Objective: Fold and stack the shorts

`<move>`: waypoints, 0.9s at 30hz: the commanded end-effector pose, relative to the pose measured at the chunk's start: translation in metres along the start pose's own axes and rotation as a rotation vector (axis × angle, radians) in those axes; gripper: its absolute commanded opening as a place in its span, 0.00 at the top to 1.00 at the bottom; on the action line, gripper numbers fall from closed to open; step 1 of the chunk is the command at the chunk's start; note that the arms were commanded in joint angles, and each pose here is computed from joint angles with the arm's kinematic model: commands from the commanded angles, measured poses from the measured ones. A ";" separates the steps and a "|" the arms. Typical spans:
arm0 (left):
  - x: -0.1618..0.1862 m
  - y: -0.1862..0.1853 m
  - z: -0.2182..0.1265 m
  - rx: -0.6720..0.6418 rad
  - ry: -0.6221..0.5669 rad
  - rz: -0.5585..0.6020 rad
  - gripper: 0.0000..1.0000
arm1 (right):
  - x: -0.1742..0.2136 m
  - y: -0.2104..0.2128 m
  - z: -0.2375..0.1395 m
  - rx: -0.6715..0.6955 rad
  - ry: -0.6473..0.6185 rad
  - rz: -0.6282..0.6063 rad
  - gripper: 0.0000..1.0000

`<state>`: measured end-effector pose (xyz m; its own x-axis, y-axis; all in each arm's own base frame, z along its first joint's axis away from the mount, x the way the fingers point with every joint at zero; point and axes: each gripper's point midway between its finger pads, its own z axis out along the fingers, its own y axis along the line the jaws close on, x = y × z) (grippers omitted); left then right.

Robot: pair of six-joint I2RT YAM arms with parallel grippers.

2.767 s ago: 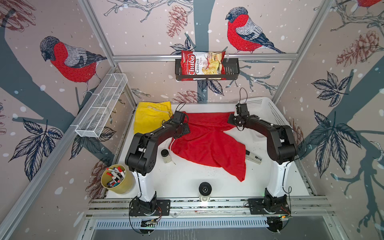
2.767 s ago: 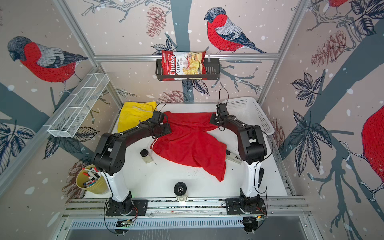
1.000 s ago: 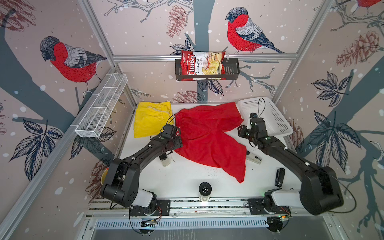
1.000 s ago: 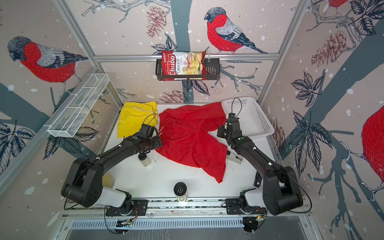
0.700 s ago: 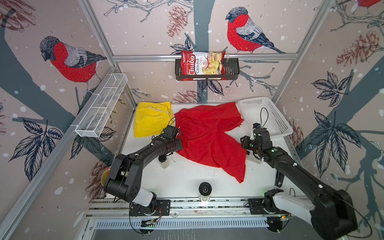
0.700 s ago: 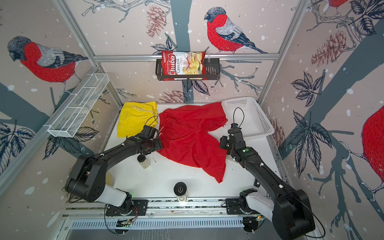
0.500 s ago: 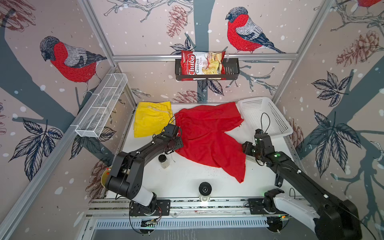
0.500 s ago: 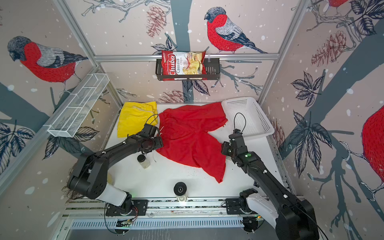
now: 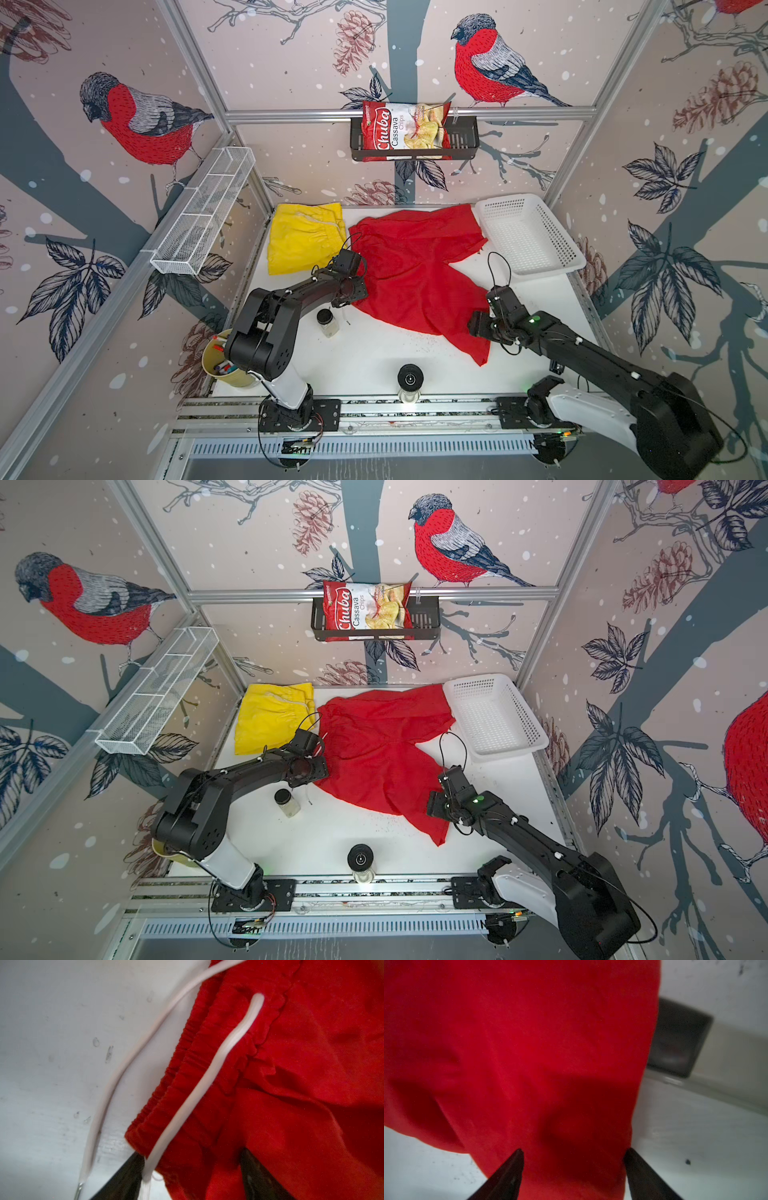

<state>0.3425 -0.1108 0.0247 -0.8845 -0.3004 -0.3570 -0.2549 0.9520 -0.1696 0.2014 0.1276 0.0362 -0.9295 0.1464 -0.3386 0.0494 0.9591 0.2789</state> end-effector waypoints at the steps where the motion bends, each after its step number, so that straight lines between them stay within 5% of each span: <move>1: -0.005 -0.004 0.003 0.006 -0.004 0.006 0.36 | -0.005 0.013 0.007 -0.081 -0.013 0.039 0.32; 4: -0.006 0.000 0.007 -0.013 -0.005 0.002 0.41 | -0.022 0.029 0.005 -0.156 -0.044 0.026 0.80; 5: -0.007 0.002 0.007 -0.017 -0.003 -0.001 0.46 | -0.032 0.032 0.002 -0.162 -0.063 0.014 0.89; 9: -0.012 0.011 0.007 -0.022 -0.002 -0.032 0.77 | -0.105 0.048 -0.036 -0.163 -0.226 -0.036 1.00; 14: -0.032 0.024 -0.003 -0.024 -0.058 -0.085 0.90 | -0.201 0.054 -0.078 -0.180 -0.473 -0.005 0.99; 19: -0.048 0.027 -0.004 -0.021 -0.087 -0.116 0.92 | -0.259 0.038 -0.033 -0.077 -0.430 0.009 0.92; 24: -0.052 0.017 0.004 0.013 -0.070 -0.116 0.88 | -0.260 0.030 0.035 -0.053 -0.285 0.025 0.51; 27: -0.054 0.014 0.006 0.024 -0.077 -0.119 0.84 | -0.257 0.034 0.041 -0.018 -0.284 0.003 0.37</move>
<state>0.3817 -0.0803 0.0334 -0.8277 -0.4088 -0.3845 -0.3483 0.9114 -0.2192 0.4511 0.1281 0.0906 -0.8041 0.2407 -0.5436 0.0624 0.9435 0.3255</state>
